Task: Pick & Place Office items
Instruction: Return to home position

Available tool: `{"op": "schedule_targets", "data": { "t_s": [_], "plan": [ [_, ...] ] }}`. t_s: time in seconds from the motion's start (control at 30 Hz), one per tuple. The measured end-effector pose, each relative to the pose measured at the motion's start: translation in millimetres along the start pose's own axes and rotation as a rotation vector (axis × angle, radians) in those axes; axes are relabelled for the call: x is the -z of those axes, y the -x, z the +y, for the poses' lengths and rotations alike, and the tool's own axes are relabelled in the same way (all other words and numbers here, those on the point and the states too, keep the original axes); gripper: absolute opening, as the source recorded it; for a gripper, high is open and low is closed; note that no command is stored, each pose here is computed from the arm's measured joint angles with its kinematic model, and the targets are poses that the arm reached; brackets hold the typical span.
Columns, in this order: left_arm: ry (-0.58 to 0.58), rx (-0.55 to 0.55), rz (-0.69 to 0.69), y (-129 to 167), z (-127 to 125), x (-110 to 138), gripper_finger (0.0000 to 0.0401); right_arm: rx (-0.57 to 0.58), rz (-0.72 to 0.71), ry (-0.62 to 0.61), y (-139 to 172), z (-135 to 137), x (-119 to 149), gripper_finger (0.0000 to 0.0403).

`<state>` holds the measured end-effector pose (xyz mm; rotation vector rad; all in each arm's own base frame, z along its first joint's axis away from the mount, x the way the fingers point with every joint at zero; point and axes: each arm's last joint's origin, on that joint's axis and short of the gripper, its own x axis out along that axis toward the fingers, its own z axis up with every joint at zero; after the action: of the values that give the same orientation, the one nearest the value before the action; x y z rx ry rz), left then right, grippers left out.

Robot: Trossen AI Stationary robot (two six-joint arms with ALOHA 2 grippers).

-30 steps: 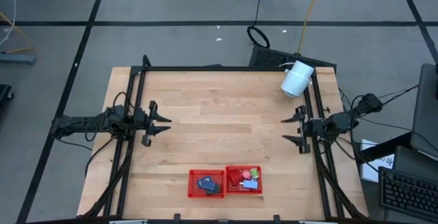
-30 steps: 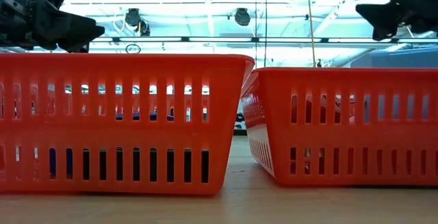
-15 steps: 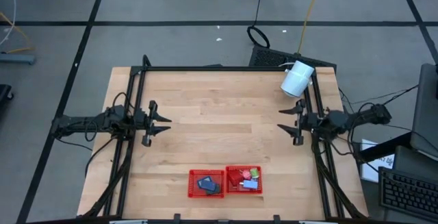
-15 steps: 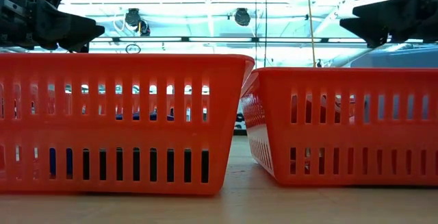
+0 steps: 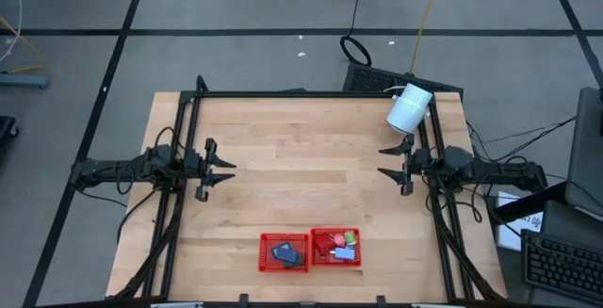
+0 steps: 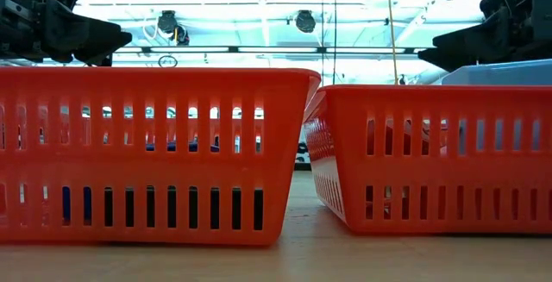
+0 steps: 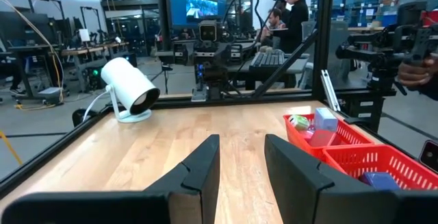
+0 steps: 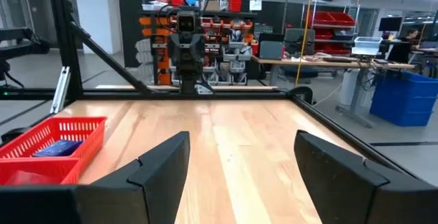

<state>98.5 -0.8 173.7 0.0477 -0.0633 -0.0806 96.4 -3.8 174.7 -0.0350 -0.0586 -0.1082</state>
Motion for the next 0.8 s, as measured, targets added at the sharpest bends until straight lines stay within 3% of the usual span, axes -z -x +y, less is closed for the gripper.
{"op": "schedule_targets", "data": {
  "t_s": [0.8],
  "plan": [
    [0.0, 0.0, 0.0, 0.0, 0.0, -0.1, 0.0115, 0.014, 0.036, 0.033, -0.4, -1.3, 5.2, 0.0254]
  ]
}}
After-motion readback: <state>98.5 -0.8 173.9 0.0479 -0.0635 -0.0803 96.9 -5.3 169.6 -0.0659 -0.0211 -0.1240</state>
